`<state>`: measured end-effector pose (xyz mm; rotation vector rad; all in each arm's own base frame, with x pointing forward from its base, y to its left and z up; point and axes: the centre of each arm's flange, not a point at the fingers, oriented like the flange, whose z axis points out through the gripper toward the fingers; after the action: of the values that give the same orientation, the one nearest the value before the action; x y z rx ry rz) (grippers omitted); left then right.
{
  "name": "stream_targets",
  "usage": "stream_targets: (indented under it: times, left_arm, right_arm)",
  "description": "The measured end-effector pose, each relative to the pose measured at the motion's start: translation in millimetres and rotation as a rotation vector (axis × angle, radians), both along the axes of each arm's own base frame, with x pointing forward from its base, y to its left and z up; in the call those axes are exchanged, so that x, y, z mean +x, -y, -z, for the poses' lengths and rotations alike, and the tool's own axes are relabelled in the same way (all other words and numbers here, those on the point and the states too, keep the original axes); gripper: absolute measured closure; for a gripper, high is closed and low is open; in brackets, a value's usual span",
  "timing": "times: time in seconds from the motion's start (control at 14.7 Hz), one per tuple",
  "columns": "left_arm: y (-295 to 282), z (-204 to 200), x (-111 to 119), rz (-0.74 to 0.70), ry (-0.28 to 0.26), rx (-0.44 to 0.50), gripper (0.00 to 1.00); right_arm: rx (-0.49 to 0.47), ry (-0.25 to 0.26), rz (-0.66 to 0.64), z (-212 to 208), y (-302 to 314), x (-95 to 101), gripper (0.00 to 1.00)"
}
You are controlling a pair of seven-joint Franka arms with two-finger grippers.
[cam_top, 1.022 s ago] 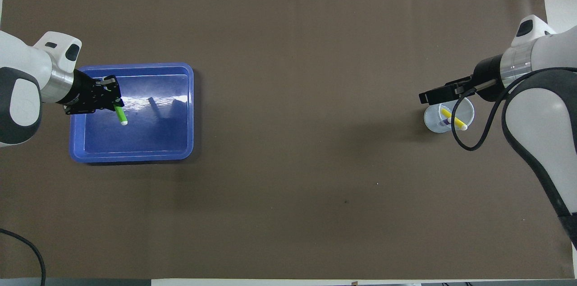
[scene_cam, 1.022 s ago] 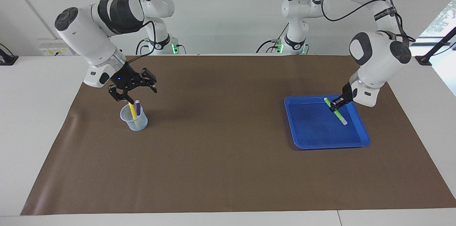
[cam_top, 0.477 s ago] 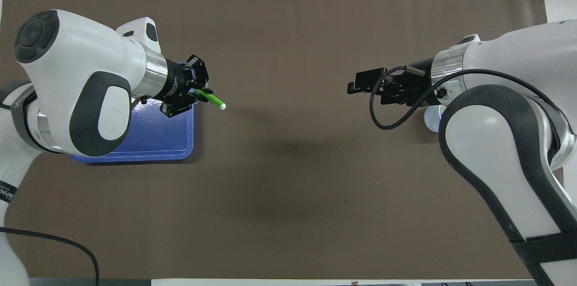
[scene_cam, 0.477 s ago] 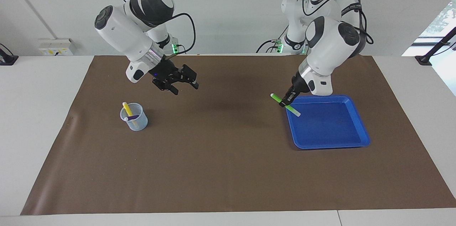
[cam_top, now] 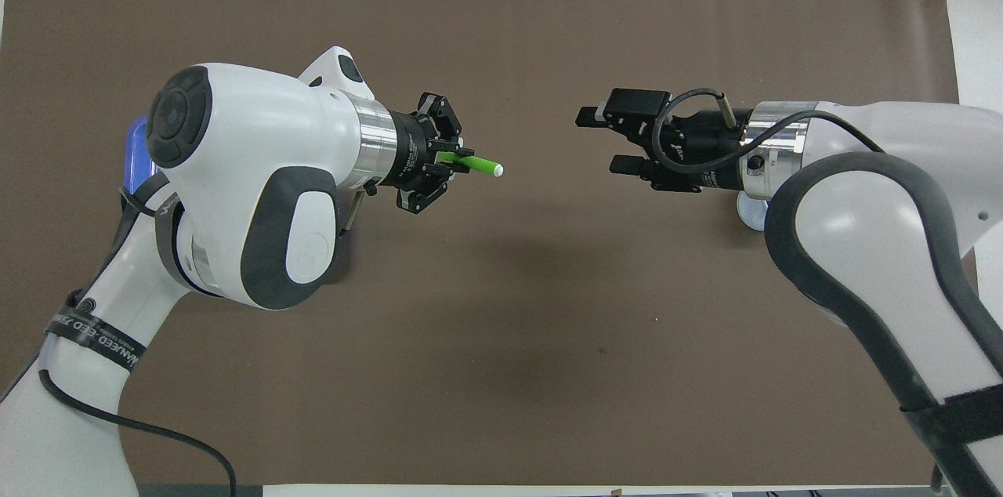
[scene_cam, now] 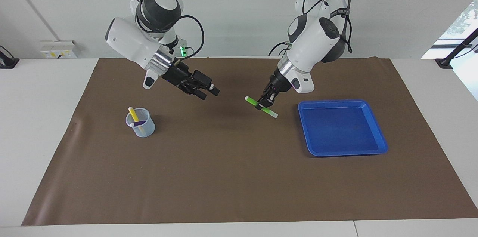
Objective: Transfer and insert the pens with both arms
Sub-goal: 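Lift the green pen with the left gripper toward the right gripper, then grasp the green pen with the right gripper and open the left gripper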
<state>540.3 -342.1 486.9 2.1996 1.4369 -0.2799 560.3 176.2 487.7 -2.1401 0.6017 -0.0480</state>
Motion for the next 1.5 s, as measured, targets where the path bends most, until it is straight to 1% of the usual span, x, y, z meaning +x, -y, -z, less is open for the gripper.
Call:
stream_targets:
  times: [0.14, 0.27, 0.34, 0.41, 0.48, 0.61, 0.68, 0.75, 0.82, 1.02, 1.09, 1.16, 1.23, 1.29, 1.36, 1.5]
  left_arm:
    - [17, -4, -6, -0.038, 0.019, -0.035, 0.82]
    - [31, -6, -9, -0.093, 0.032, -0.064, 0.82]
    - [37, -7, -10, -0.117, 0.041, -0.077, 0.82]
    - [42, -7, -12, -0.132, 0.046, -0.086, 0.82]
    - [46, -6, -14, -0.137, 0.047, -0.090, 0.82]
    - [53, -5, -18, -0.134, 0.045, -0.092, 0.82]
    - [56, -4, -20, -0.130, 0.044, -0.092, 0.82]
    - [58, -4, -22, -0.127, 0.042, -0.092, 0.82]
    - [60, -4, -23, -0.124, 0.041, -0.092, 0.82]
    - [63, -4, -25, -0.121, 0.041, -0.093, 0.82]
    - [62, -4, -25, -0.123, 0.043, -0.094, 0.82]
    - [60, -5, -23, -0.126, 0.044, -0.093, 0.82]
    - [59, -5, -22, -0.130, 0.045, -0.093, 0.82]
    - [57, -5, -21, -0.132, 0.047, -0.094, 0.82]
    - [57, -5, -21, -0.134, 0.045, -0.094, 0.82]
    - [57, -6, -21, -0.134, 0.046, -0.095, 0.82]
  right_arm:
    - [0.022, 0.002, 0.034, 6, -20, -9.2, 0.00]
    - [0.023, -0.010, 0.050, 9, -34, -16.1, 0.01]
    - [0.024, -0.012, 0.052, 8, -37, -17.4, 0.04]
    - [0.025, -0.014, 0.055, 8, -36, -17.7, 0.10]
    - [0.025, -0.014, 0.057, 7, -35, -17.4, 0.10]
    - [0.025, -0.014, 0.060, 8, -33, -17.0, 0.22]
    - [0.025, -0.015, 0.060, 8, -33, -17.0, 0.22]
    - [0.025, -0.015, 0.060, 8, -33, -17.1, 0.27]
    - [0.025, -0.015, 0.060, 8, -33, -17.1, 0.34]
    - [0.023, -0.019, 0.061, 10, -32, -17.7, 0.36]
    - [0.022, -0.022, 0.063, 12, -31, -18.1, 0.41]
    - [0.020, -0.027, 0.064, 14, -30, -18.6, 0.51]
    - [0.018, -0.031, 0.066, 17, -29, -19.2, 0.64]
    - [0.017, -0.035, 0.067, 18, -28, -19.6, 0.74]
    - [0.019, -0.036, 0.067, 18, -28, -19.9, 0.82]
    - [0.019, -0.035, 0.067, 18, -28, -20.1, 0.82]
